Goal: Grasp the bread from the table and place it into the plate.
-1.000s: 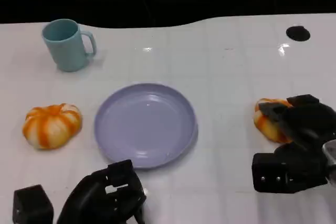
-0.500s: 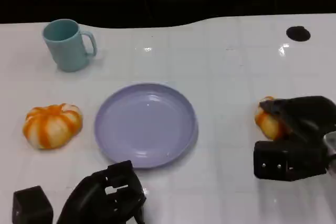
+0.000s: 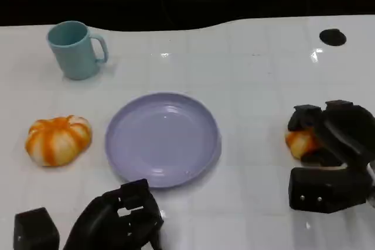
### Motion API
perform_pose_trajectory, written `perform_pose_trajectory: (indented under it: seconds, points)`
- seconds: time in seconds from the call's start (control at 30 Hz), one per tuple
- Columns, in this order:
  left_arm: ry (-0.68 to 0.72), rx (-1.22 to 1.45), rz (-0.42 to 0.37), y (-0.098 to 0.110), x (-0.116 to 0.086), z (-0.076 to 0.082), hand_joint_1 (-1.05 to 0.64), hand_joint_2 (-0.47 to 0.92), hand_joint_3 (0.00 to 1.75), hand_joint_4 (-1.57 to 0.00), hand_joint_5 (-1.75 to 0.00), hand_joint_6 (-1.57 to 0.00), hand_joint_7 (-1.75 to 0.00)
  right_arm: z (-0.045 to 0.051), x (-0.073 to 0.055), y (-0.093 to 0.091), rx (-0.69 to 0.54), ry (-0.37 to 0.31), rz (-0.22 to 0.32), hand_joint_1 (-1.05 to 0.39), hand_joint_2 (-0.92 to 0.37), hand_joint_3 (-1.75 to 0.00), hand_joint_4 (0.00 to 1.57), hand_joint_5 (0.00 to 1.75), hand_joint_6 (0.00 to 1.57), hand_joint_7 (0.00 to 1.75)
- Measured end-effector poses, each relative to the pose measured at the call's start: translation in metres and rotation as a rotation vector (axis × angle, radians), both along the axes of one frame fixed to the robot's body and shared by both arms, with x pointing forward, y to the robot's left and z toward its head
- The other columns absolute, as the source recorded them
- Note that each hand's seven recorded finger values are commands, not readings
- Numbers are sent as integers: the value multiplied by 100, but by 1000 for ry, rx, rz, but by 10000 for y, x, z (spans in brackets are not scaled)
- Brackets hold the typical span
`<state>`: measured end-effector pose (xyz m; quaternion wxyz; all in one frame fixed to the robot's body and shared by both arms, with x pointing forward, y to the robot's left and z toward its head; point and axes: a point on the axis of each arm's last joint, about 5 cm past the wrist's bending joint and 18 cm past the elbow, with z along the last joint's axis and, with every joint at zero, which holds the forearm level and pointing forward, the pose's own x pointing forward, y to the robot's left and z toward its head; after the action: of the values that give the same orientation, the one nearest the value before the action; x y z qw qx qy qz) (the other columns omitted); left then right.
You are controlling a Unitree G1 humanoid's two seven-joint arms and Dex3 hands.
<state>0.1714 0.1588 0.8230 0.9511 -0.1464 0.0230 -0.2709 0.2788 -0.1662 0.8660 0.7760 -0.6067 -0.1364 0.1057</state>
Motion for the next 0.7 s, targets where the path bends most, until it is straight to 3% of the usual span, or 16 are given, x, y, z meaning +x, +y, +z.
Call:
perform_pose_trajectory:
  seconds: [0.1,0.23,0.3,0.47,0.7]
  points:
    - [0,-1,0,-3,0,-1,-59,71,59,-78,-175,-76,-142,14,1,44,26,-26,20,-12,-82,-30,86,175,83,137]
    - [4,-4,2,-7,-13,-8,-58,71,59,-77,-175,-75,-142,58,-12,125,90,-101,82,-10,-53,-86,93,175,82,152]
    - [3,-4,4,-4,-29,-6,-58,71,59,-78,-175,-76,-142,87,-25,171,119,-129,116,-11,-46,-101,94,175,80,156]
    - [7,-3,11,4,-78,-7,-59,71,59,-77,-175,-75,-142,184,-60,314,178,-185,201,-16,-43,-111,96,175,81,154]
    - [4,-2,9,4,-76,10,-60,70,59,-78,-175,-75,-143,318,-98,582,262,-158,305,-15,-30,-132,99,175,88,143]
